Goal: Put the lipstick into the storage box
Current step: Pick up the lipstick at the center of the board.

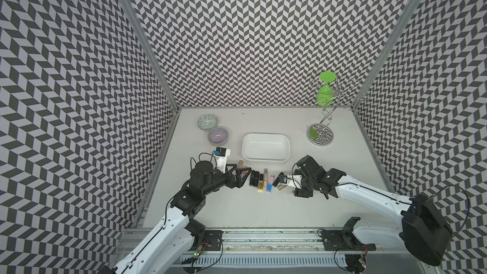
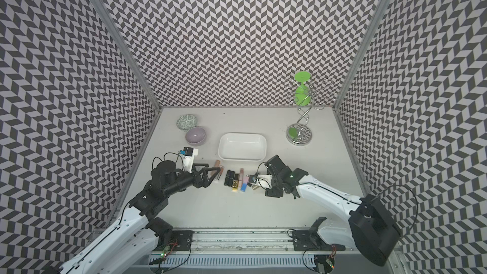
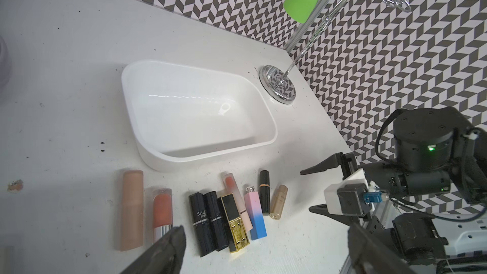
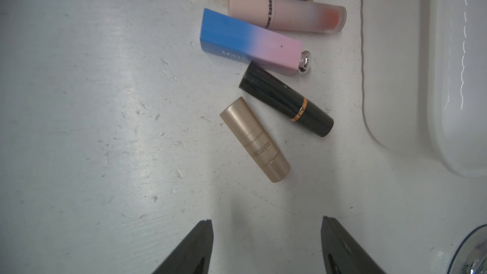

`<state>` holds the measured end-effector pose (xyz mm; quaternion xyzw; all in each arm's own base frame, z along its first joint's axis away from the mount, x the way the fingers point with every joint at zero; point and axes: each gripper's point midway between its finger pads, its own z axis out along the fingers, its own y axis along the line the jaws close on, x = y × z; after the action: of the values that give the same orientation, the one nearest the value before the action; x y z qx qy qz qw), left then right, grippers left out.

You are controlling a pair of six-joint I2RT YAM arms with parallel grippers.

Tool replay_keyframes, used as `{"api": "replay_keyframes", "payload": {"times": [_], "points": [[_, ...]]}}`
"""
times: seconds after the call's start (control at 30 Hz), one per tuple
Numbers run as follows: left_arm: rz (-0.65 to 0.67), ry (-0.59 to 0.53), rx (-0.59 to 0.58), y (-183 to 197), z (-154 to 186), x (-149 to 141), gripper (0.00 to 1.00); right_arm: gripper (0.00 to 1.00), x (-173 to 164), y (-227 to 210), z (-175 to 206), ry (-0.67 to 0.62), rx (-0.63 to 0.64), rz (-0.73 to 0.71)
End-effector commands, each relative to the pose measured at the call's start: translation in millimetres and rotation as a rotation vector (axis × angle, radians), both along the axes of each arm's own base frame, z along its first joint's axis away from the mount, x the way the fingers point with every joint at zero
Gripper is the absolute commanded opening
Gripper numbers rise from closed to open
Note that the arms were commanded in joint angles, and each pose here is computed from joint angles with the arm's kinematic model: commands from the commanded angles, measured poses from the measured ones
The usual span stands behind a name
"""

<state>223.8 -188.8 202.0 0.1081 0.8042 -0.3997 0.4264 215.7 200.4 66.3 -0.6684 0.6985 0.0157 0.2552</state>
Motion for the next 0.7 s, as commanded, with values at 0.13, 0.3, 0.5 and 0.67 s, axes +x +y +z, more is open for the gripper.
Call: {"api": "replay_keyframes", "payload": {"times": [0.13,0.3,0.5,0.67], "points": [[-0.017,-0.089,0.001,-1.4,11.4,1.4,0.99,0.69,11.1,25.5,0.4,-0.042,0.049,0.116],[-0.023,-0.114,0.011,-1.7,12.4,1.9,0.99,0.68,8.2,31.8,-8.5,0.043,0.053,0.143],[-0.018,-0.120,0.014,-1.2,10.9,2.9,0.99,0.68,10.9,36.4,-22.2,0.105,0.035,0.144],[-0.018,-0.133,0.021,-1.5,10.9,3.2,0.99,0.68,12.9,38.6,-30.1,0.162,0.041,0.126]]}}
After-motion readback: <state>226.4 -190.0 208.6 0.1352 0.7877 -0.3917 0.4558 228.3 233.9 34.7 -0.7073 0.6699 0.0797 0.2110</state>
